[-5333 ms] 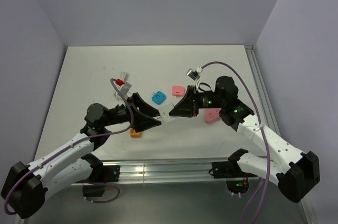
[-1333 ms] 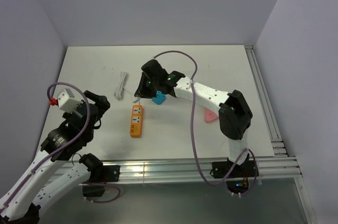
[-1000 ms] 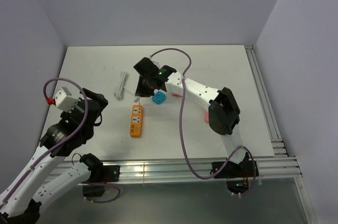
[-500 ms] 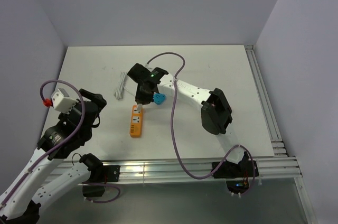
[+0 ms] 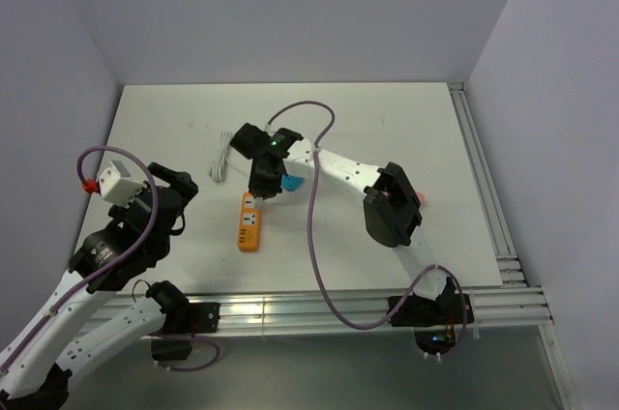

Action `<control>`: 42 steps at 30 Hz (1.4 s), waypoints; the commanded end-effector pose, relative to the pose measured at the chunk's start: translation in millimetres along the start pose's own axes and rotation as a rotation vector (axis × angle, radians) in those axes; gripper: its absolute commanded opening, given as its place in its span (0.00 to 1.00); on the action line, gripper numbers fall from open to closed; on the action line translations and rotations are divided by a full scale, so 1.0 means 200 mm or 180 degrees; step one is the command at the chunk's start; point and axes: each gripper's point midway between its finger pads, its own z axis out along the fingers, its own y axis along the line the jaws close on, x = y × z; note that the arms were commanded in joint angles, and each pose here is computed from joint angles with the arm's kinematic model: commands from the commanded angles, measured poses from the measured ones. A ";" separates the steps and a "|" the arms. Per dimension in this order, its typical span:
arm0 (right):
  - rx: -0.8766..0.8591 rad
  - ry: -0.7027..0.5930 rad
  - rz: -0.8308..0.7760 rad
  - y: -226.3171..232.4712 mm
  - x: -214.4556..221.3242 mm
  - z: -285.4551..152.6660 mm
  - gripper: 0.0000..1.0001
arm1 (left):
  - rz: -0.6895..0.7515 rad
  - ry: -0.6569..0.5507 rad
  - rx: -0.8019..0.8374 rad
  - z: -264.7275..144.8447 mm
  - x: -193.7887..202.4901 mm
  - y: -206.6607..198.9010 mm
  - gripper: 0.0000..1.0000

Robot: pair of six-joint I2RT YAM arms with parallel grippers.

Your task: Insert the plug

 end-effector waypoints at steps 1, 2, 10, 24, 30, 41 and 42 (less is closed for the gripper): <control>0.0015 -0.0123 0.0052 0.03 -0.04 -0.01 0.00 | 0.0029 -0.0042 0.0055 0.01 0.00 -0.03 0.96; 0.0010 -0.0132 0.0044 0.03 -0.04 0.00 0.00 | 0.0022 -0.0032 0.0066 0.01 0.00 -0.03 0.96; -0.0064 -0.0210 0.0074 0.06 -0.07 -0.02 0.00 | 0.0047 0.0000 0.0067 0.01 0.02 -0.04 0.95; -0.0240 -0.0248 0.0079 0.14 -0.08 -0.06 0.00 | 0.0059 -0.0010 0.0053 0.02 0.02 -0.03 0.95; -0.0186 -0.0217 0.0051 0.12 -0.07 -0.02 0.00 | 0.0062 -0.0004 0.0052 0.02 0.02 -0.03 0.95; -0.0088 -0.0184 0.0033 0.08 -0.04 0.03 0.00 | 0.0069 0.0021 0.0067 0.02 0.03 -0.03 0.94; -0.0072 -0.0182 0.0031 0.08 -0.04 0.03 0.00 | 0.0066 0.0019 0.0072 0.01 0.03 -0.03 0.94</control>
